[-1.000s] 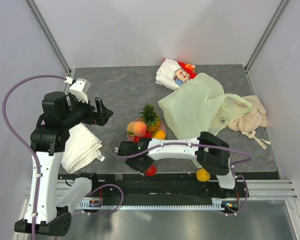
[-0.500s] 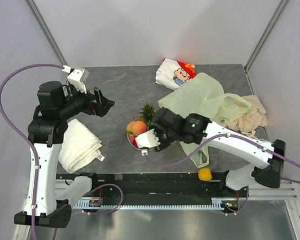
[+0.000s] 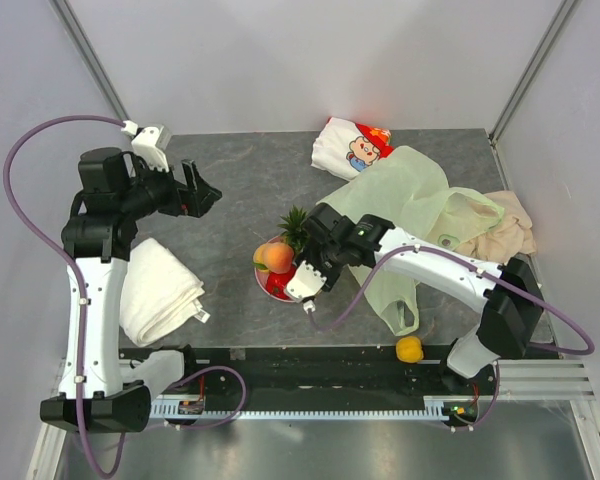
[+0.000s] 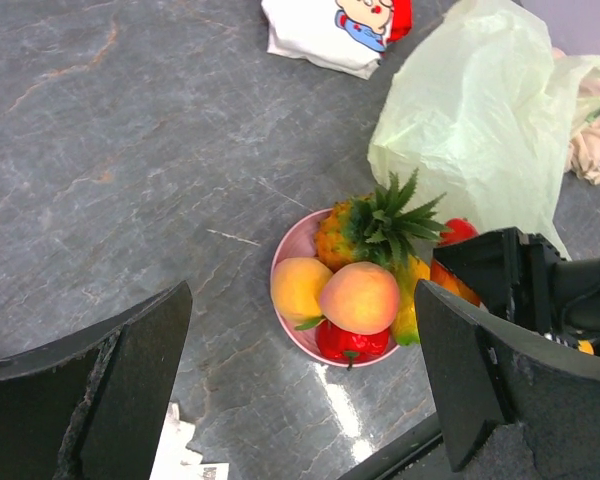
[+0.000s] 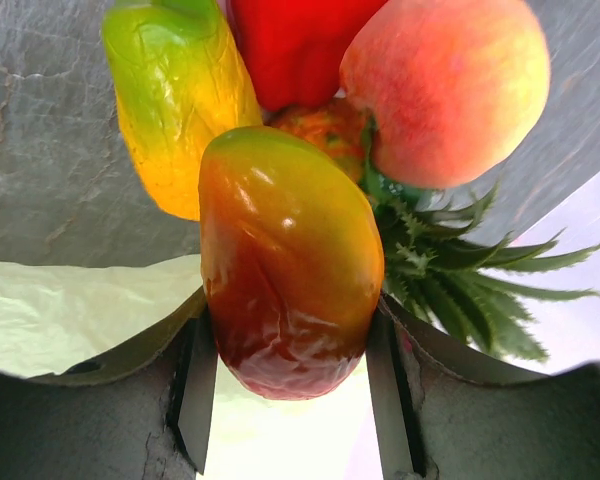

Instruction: Take the fake fruits out of the plastic bag

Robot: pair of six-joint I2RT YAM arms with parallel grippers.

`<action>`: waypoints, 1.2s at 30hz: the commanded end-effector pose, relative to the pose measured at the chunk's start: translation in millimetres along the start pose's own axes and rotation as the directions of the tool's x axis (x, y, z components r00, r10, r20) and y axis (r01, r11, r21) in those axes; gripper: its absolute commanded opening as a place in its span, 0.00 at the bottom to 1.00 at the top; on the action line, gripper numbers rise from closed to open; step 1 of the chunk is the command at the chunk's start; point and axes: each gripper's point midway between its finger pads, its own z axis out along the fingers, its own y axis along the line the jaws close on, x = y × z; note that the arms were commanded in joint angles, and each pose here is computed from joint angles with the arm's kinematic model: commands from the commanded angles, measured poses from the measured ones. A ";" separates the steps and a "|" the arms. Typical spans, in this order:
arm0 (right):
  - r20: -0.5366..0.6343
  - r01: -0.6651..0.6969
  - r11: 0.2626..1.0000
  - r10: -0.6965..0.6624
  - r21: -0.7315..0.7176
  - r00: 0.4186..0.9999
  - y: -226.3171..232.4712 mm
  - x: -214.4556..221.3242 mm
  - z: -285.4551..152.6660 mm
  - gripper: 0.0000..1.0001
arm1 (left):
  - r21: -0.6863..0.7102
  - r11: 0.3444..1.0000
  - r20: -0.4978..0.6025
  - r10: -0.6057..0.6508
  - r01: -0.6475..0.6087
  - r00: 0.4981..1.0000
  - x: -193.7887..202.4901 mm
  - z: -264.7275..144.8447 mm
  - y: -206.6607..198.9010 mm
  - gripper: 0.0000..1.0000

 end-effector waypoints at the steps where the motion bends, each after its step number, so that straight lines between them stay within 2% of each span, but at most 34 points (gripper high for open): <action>1: 0.076 0.110 0.992 -0.115 0.067 0.990 -20.7 -14.1 -4.2 0.27 | 0.011 0.999 0.053 0.043 -0.043 0.998 -17.4 -4.7 -0.2 0.99; 10: 0.109 0.123 0.990 -0.130 0.073 0.986 -27.6 -21.7 2.8 0.29 | 0.036 0.999 0.036 0.027 -0.029 0.999 -11.1 -1.3 -2.1 0.99; 22: 0.104 0.122 0.992 -0.123 0.021 0.987 -23.2 -27.3 18.8 0.39 | 0.056 0.998 0.030 0.017 -0.019 0.999 -9.8 0.3 -4.5 0.99; 25: 0.087 0.119 0.993 -0.119 0.005 0.989 -18.3 -23.9 21.3 0.46 | 0.062 0.998 0.031 0.020 -0.022 0.999 -8.8 -0.7 -6.3 0.99; 26: 0.084 0.117 0.993 -0.117 0.005 0.990 -17.5 -23.4 20.8 0.53 | 0.065 0.998 0.027 0.018 -0.020 0.999 -7.4 -0.3 -6.6 0.99; 27: 0.083 0.117 0.993 -0.116 0.000 0.990 -16.0 -23.1 21.4 0.54 | 0.068 0.998 0.026 0.017 -0.019 1.000 -7.0 0.4 -6.6 0.99; 28: 0.080 0.115 0.993 -0.115 -0.001 0.990 -15.7 -22.6 21.7 0.61 | 0.070 0.997 0.024 0.016 -0.018 1.000 -6.5 0.6 -6.7 0.99; 29: 0.079 0.111 0.994 -0.110 -0.003 0.991 -14.9 -22.3 22.0 0.64 | 0.076 0.997 0.023 0.014 -0.016 1.000 -6.1 0.5 -7.9 0.99; 30: 0.076 0.108 0.994 -0.107 -0.002 0.991 -15.5 -21.7 22.1 0.75 | 0.077 0.997 0.020 0.012 -0.014 1.000 -5.7 1.3 -7.6 0.99; 31: 0.069 0.104 0.995 -0.103 -0.004 0.992 -14.9 -19.9 21.9 0.98 | 0.079 0.997 0.021 0.012 -0.013 1.000 -6.0 1.3 -7.9 0.99; 36: 0.054 0.088 0.996 -0.088 -0.007 0.995 -15.2 -17.7 22.2 0.98 | 0.089 0.996 0.018 0.009 -0.010 1.000 -6.6 2.6 -9.0 0.99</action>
